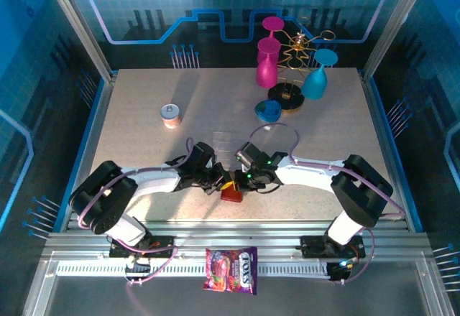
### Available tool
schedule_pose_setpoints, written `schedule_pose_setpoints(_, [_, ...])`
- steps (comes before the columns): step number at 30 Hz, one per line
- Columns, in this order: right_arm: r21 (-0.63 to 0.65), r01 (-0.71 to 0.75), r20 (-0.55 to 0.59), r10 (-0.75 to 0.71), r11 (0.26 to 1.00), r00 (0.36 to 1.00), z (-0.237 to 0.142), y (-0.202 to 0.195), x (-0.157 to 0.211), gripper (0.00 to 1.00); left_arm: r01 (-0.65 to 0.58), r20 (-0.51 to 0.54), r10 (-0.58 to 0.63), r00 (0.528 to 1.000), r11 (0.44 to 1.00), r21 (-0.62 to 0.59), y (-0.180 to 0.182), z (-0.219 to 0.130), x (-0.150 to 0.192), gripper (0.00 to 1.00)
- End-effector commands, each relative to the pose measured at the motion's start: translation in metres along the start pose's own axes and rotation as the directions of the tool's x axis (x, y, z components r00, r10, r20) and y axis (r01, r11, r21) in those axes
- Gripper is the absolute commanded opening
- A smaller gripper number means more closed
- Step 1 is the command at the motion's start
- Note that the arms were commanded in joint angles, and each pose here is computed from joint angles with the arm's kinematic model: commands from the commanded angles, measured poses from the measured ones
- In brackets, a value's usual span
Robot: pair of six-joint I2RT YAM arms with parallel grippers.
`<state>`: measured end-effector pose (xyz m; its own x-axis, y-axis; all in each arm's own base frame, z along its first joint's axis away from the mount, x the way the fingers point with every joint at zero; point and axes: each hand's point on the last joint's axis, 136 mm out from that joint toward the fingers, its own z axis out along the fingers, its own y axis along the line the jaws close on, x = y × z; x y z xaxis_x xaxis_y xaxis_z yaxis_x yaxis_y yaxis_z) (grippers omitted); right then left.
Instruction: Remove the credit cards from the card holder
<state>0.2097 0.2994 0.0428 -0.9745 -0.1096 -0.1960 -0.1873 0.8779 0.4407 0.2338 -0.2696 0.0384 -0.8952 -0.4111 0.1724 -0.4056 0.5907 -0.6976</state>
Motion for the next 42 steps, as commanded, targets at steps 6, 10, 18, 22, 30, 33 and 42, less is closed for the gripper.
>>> schedule_pose_setpoints(6, [-0.083,-0.012,0.047,0.016,0.996,0.999,-0.006,0.009,-0.007,0.00,0.056,-0.045,-0.057,0.997,0.998,-0.031,0.021,0.012,0.009,0.06])
schedule_pose_setpoints(10, [-0.045,-0.050,0.042,0.051,0.998,0.998,-0.010,-0.005,-0.003,0.00,0.078,-0.039,-0.081,0.996,0.995,-0.066,0.036,0.013,0.010,0.05])
schedule_pose_setpoints(18, [0.023,-0.091,0.040,0.090,0.996,0.995,-0.025,-0.027,0.002,0.00,0.098,-0.043,-0.102,0.994,0.990,-0.098,0.049,0.015,0.012,0.04])
schedule_pose_setpoints(22, [0.092,-0.142,0.013,0.142,0.986,0.990,-0.028,-0.043,0.009,0.00,0.096,-0.048,-0.101,0.994,0.992,-0.088,0.044,0.016,0.012,0.04])
schedule_pose_setpoints(30, [0.085,-0.203,-0.019,0.206,0.975,0.978,-0.023,-0.047,0.017,0.29,0.079,-0.047,-0.082,0.996,0.994,-0.070,0.032,0.014,0.010,0.07])
schedule_pose_setpoints(33, [0.060,-0.218,-0.019,0.219,0.974,0.976,-0.020,-0.045,0.015,0.35,0.074,-0.048,-0.078,0.996,0.995,-0.070,0.032,0.014,0.010,0.09])
schedule_pose_setpoints(42, [0.098,-0.259,-0.031,0.263,0.961,0.964,-0.016,-0.057,0.018,0.32,0.071,-0.043,-0.074,0.996,0.995,-0.066,0.030,0.013,0.009,0.10])
